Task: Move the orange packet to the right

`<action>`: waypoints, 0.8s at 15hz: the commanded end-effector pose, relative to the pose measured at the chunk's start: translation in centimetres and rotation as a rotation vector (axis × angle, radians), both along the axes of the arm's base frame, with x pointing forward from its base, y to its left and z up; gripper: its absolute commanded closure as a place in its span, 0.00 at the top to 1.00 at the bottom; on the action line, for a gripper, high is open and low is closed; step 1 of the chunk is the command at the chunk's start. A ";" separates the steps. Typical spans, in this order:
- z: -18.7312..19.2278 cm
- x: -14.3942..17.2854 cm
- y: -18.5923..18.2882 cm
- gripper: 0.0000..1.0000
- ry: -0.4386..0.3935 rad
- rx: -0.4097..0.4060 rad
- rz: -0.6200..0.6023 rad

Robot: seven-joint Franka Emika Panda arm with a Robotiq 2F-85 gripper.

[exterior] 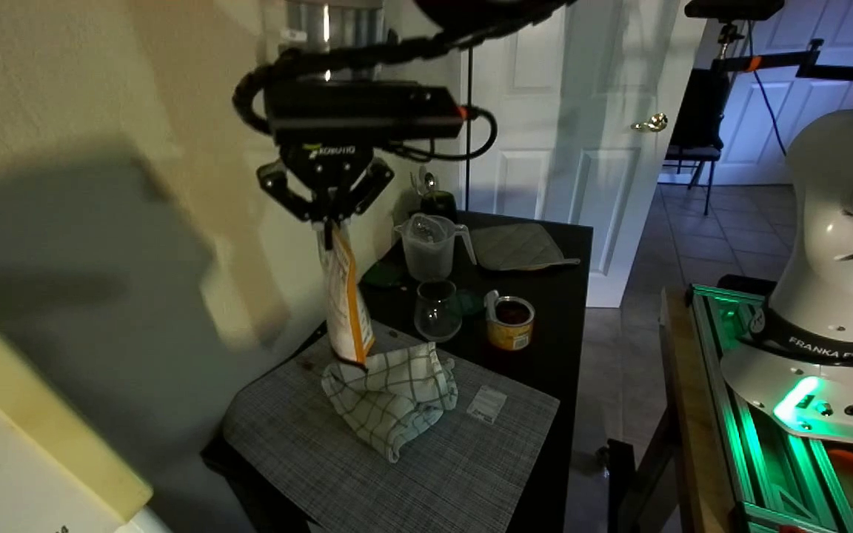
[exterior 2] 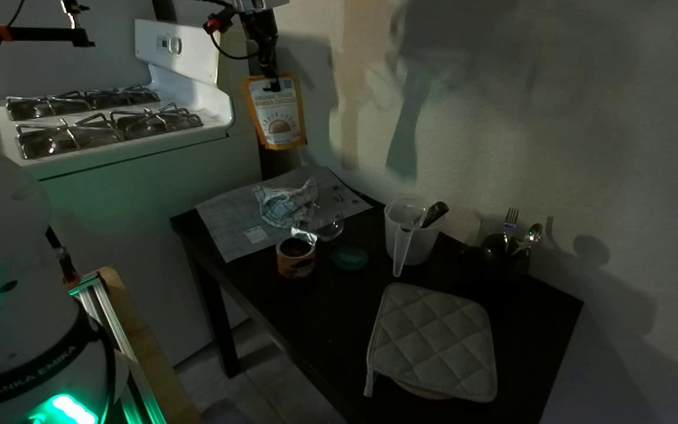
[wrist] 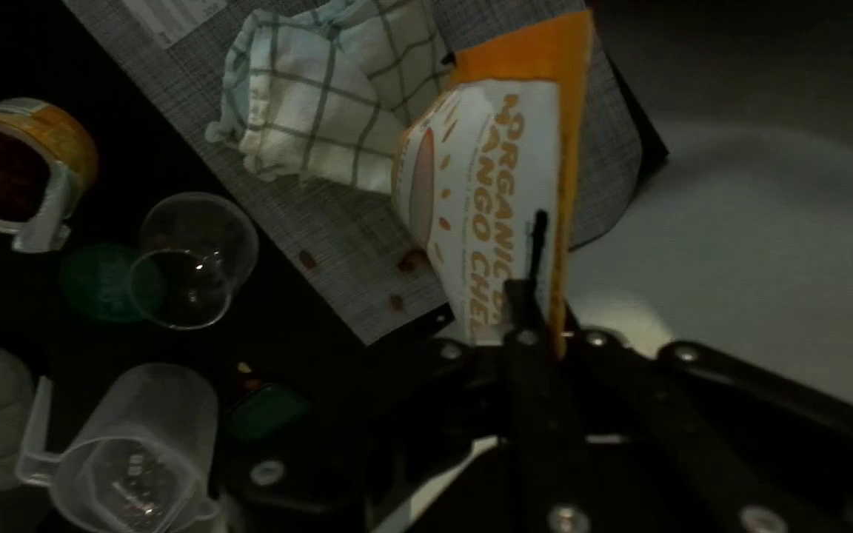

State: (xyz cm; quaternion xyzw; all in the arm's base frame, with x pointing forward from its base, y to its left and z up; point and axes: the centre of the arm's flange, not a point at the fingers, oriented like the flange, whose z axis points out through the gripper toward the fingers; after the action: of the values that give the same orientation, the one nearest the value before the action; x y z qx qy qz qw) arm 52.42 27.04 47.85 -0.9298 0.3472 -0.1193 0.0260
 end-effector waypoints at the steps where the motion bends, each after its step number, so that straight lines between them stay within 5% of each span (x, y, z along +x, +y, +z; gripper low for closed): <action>1: 2.0 -5.0 -7.4 0.01 -0.071 0.028 -0.176; 2: 1.2 -5.4 -6.9 0.01 -0.103 0.015 -0.214; 3: 2.4 -2.1 -5.6 0.03 -0.043 0.014 -0.134; 6: 2.2 -3.8 -7.0 0.01 -0.074 0.018 -0.186; 12: 7.6 -2.2 -19.7 0.01 -0.185 0.059 -0.522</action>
State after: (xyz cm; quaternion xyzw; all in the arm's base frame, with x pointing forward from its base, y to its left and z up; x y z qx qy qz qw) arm 50.90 12.78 52.88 -0.8356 0.5185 -0.1755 0.0472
